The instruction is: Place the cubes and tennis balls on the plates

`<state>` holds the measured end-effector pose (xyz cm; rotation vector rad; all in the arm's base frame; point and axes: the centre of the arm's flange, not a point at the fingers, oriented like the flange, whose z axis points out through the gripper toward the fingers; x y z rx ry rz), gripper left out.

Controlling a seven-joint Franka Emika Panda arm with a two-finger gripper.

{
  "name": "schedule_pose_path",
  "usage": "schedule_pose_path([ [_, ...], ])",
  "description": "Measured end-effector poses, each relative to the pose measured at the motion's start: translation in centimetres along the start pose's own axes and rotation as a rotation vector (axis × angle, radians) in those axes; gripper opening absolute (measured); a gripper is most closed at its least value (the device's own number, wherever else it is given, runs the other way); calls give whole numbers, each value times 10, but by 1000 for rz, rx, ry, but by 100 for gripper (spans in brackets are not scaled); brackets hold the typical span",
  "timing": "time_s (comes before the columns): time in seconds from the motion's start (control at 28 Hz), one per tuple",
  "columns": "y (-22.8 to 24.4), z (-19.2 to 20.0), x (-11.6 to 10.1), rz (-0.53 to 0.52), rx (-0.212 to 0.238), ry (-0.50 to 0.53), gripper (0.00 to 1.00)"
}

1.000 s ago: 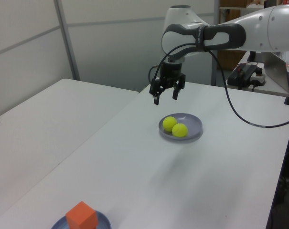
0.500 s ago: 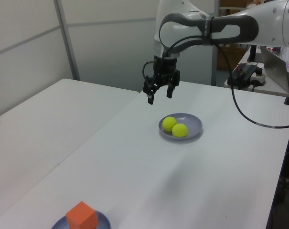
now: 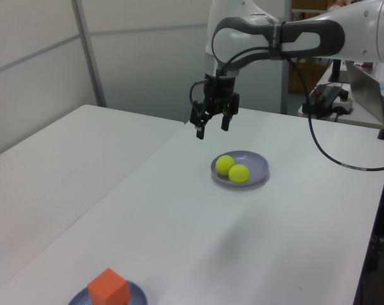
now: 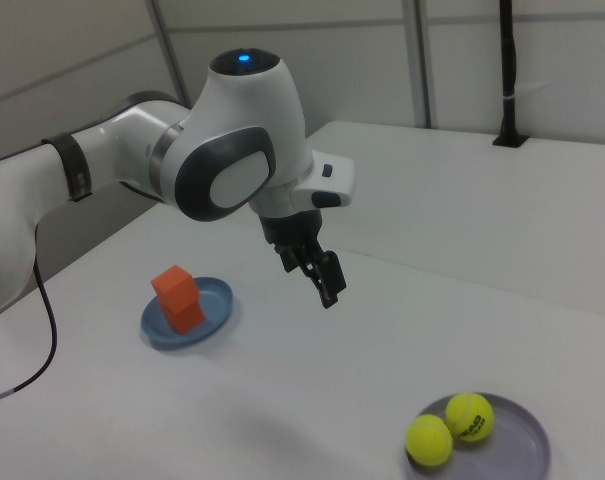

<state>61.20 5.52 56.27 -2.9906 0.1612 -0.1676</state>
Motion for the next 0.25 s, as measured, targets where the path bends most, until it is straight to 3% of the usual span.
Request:
schedule_pose_path([
  [0.25, -2, 0, 0, -3, 1, -1, 100],
])
